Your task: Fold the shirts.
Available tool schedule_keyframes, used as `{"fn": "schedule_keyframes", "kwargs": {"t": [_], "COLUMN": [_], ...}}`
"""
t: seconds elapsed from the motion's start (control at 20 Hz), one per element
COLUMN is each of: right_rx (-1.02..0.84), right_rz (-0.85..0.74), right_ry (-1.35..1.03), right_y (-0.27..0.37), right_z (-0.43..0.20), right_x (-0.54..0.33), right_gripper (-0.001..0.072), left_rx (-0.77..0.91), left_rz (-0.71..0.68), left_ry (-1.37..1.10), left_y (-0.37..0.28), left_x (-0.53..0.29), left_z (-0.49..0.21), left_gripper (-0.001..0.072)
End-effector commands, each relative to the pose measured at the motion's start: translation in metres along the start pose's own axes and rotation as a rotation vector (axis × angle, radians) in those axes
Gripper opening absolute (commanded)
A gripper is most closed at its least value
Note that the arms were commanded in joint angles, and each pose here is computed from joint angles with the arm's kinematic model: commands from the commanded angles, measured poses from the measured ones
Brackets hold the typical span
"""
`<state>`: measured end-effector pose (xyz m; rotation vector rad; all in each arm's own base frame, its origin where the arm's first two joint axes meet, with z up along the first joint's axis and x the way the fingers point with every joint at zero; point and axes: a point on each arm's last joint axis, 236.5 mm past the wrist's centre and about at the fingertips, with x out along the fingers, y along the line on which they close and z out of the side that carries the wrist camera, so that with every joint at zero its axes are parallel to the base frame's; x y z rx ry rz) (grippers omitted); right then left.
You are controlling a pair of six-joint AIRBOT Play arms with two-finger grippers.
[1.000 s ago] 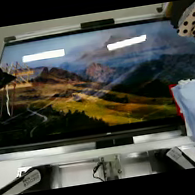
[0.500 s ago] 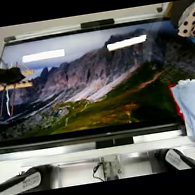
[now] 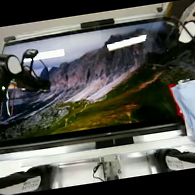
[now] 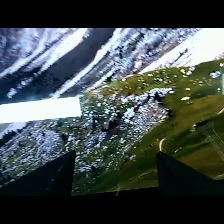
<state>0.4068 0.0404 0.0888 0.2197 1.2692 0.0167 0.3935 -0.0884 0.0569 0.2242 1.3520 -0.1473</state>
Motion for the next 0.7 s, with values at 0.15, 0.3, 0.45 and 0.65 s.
{"fn": "schedule_keyframes", "kwargs": {"t": [0.15,0.3,0.45,0.65], "right_rx": [-0.027,-0.027,-0.027,-0.027], "right_rz": [0.040,0.040,0.040,0.040], "right_ry": [0.071,0.070,0.071,0.071], "right_y": [0.0240,0.0240,0.0241,0.0241], "right_z": [-0.0150,-0.0150,-0.0151,-0.0151], "right_x": [0.0103,0.0102,0.0103,0.0103], "right_gripper": [0.0613,0.0613,0.0613,0.0613], "left_rx": [-0.016,-0.006,0.004,0.003], "left_rz": [-0.023,-0.022,-0.022,-0.022], "left_ry": [0.009,0.010,0.011,0.010], "left_y": [-0.0087,-0.0084,-0.0084,-0.0084], "left_x": [0.0119,0.0122,0.0120,0.0120], "left_z": [-0.0085,-0.0086,-0.0088,-0.0087], "left_gripper": [0.0580,0.0580,0.0580,0.0580]}}
